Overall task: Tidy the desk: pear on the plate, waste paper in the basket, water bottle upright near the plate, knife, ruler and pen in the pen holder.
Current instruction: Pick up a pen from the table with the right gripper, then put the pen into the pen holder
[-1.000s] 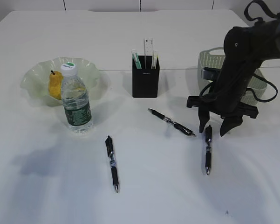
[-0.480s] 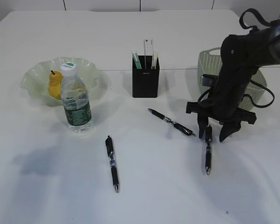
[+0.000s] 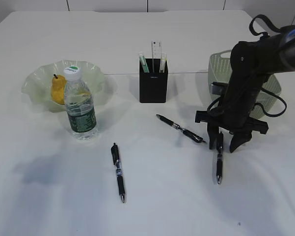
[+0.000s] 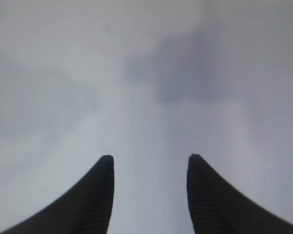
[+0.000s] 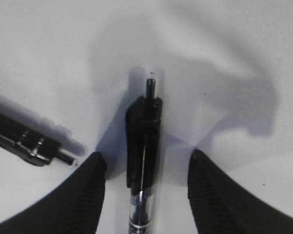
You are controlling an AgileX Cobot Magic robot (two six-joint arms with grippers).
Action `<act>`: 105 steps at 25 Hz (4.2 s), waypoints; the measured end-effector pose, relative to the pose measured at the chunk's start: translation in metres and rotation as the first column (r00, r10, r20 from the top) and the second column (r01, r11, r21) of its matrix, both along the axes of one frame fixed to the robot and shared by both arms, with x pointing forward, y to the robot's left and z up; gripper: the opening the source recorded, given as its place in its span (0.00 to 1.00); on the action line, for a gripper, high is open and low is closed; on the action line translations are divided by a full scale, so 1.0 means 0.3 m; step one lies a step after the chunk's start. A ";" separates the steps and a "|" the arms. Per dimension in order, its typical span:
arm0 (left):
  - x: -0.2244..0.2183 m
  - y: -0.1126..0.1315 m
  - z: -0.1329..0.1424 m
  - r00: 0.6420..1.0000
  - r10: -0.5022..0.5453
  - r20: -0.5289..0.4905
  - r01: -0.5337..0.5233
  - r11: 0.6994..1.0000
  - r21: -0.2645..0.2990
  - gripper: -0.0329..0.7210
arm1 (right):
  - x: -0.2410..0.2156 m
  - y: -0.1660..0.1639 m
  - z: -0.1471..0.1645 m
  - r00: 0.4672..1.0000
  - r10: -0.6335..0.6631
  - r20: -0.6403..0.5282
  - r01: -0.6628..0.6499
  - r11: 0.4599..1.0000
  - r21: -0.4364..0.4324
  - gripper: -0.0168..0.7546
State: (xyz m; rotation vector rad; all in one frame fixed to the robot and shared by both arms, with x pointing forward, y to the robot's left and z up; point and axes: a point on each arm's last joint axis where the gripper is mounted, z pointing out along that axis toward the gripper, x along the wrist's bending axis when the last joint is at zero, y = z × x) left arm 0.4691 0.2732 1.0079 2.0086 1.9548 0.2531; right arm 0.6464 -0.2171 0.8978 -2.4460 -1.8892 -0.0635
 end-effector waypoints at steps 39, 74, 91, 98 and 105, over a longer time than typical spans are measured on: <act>0.002 0.000 0.001 1.000 0.001 0.009 -0.001 1.000 0.000 0.49 | 0.115 0.042 0.176 0.984 0.081 0.156 -0.094 0.993 0.074 0.15; -0.007 0.000 -0.003 1.000 -0.002 -0.025 0.002 1.000 0.001 0.49 | 0.315 0.149 0.407 0.470 0.353 0.809 -0.529 0.846 -0.062 0.15; -0.006 0.000 -0.002 1.000 -0.002 -0.019 0.002 1.000 0.001 0.49 | 0.362 0.199 0.426 0.121 0.340 0.933 -0.608 0.768 -0.201 0.14; -0.003 0.000 -0.001 1.000 -0.001 -0.012 0.001 1.000 0.001 0.50 | 0.387 0.203 0.375 0.074 0.332 0.940 -0.596 0.771 -0.225 0.14; -0.003 0.000 -0.001 1.000 -0.001 -0.012 0.001 1.000 0.001 0.50 | 0.406 0.209 0.304 0.090 0.308 0.947 -0.592 0.782 -0.198 0.14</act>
